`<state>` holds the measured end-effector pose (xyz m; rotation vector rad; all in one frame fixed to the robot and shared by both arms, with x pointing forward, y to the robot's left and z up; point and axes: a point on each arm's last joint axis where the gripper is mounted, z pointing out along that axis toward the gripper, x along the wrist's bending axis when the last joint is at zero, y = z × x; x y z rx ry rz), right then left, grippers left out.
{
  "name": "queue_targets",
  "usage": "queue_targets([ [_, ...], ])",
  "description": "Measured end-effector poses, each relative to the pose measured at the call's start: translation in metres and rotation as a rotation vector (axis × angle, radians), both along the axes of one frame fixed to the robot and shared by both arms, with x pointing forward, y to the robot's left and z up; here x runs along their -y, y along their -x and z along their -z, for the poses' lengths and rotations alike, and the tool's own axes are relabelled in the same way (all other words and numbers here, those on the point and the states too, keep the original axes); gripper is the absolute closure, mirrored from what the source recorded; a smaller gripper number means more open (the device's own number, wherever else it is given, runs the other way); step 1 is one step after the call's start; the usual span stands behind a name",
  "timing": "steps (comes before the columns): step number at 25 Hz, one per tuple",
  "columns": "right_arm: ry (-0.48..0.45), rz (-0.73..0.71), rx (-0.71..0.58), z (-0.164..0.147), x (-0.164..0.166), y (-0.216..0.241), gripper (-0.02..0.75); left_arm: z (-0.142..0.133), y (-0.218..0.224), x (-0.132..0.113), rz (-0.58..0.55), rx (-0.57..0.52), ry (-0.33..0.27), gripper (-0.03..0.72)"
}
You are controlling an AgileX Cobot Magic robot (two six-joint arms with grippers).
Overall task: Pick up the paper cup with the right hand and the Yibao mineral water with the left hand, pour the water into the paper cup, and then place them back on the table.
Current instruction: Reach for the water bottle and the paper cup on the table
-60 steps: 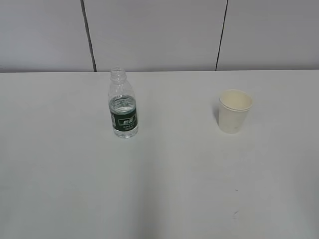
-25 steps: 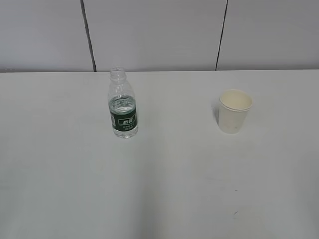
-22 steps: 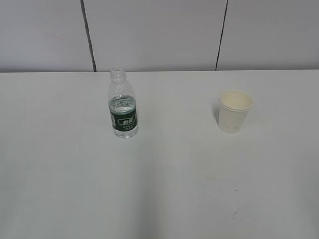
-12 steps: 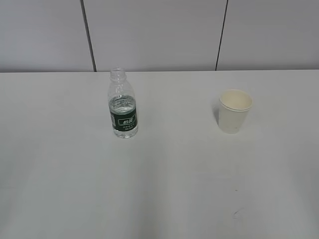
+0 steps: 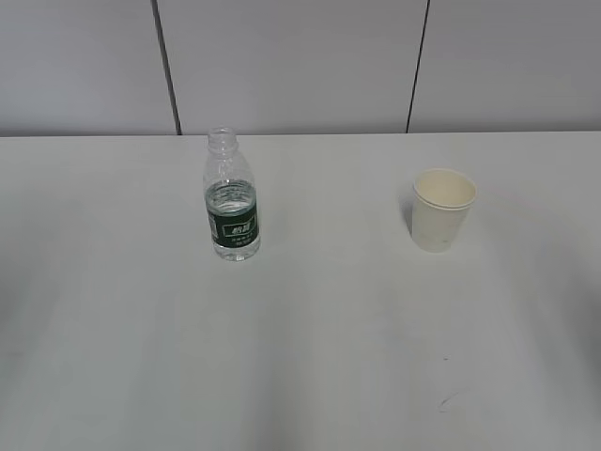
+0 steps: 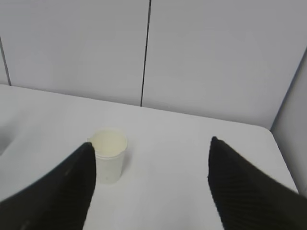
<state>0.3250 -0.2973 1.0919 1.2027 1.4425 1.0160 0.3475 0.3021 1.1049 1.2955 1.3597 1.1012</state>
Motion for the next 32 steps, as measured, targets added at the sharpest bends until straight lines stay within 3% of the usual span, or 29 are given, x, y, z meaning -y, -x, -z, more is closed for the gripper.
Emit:
queue_targets([
  [7,-0.014,-0.059,0.033,0.016,-0.01,-0.044,0.169,0.012,-0.052,0.0,0.008,-0.01,-0.038,0.339],
  [12,-0.019,-0.083,0.003,0.033,-0.014,-0.063,0.169,0.038,-0.076,0.002,0.034,0.035,-0.074,0.377],
  [23,-0.037,-0.137,-0.057,0.068,-0.024,-0.114,0.169,0.107,-0.09,0.015,0.166,0.03,-0.001,0.395],
  [32,-0.168,-0.143,0.094,0.1,-0.03,-0.16,0.169,0.123,-0.102,0.02,0.228,0.041,0.007,0.397],
])
